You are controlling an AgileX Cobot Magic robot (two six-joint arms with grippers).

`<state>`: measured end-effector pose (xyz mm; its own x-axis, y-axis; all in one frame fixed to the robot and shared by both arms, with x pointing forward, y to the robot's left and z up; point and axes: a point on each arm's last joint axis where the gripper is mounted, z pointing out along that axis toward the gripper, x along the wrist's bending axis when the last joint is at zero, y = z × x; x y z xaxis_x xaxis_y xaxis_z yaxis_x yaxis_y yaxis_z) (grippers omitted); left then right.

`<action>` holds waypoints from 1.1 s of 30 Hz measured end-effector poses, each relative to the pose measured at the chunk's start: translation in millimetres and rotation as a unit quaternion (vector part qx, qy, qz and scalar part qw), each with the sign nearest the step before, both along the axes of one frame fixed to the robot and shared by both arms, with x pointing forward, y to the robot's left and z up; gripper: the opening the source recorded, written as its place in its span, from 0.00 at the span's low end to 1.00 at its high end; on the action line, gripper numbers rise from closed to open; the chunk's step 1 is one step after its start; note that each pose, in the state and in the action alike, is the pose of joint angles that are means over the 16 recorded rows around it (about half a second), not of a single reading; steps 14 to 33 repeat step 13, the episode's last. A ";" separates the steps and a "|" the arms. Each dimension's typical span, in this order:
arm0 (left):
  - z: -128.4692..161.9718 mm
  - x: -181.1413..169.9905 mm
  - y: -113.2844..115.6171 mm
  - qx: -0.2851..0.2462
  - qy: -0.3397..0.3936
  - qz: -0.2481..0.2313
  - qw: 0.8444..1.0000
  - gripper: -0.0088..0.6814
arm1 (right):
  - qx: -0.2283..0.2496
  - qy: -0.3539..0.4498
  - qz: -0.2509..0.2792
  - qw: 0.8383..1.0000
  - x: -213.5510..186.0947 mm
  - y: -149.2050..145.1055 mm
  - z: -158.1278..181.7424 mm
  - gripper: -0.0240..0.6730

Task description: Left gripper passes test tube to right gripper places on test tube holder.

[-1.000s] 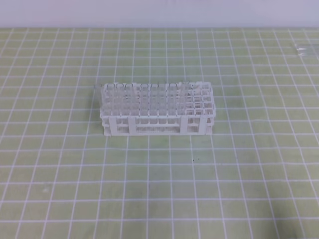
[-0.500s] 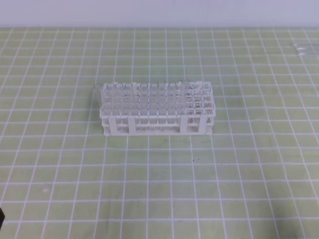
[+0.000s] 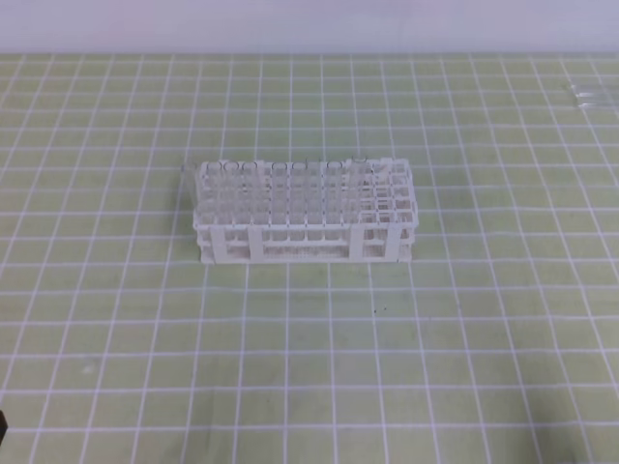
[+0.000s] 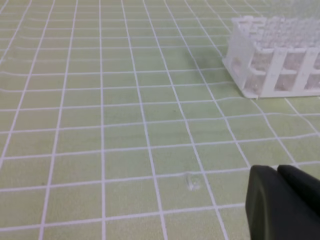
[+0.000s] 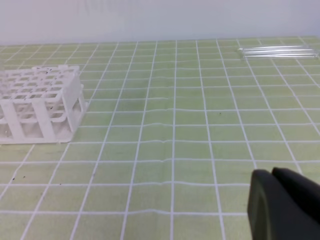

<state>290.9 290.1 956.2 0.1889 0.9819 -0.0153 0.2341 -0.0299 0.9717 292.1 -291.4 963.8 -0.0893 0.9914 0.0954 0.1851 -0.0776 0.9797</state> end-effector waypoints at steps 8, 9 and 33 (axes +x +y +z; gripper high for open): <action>-1.0 -0.2 0.1 0.000 -0.004 0.000 1.000 0.01 | 0.003 0.000 0.000 1.000 0.0 0.0 0.0 0.03; -0.9 -0.2 0.1 0.000 -0.004 0.000 1.000 0.01 | 0.003 0.000 0.000 1.000 0.0 0.0 0.0 0.03; -0.7 -0.1 0.1 0.000 -0.003 0.000 1.000 0.01 | 0.004 0.000 -0.001 1.000 0.0 0.0 0.0 0.03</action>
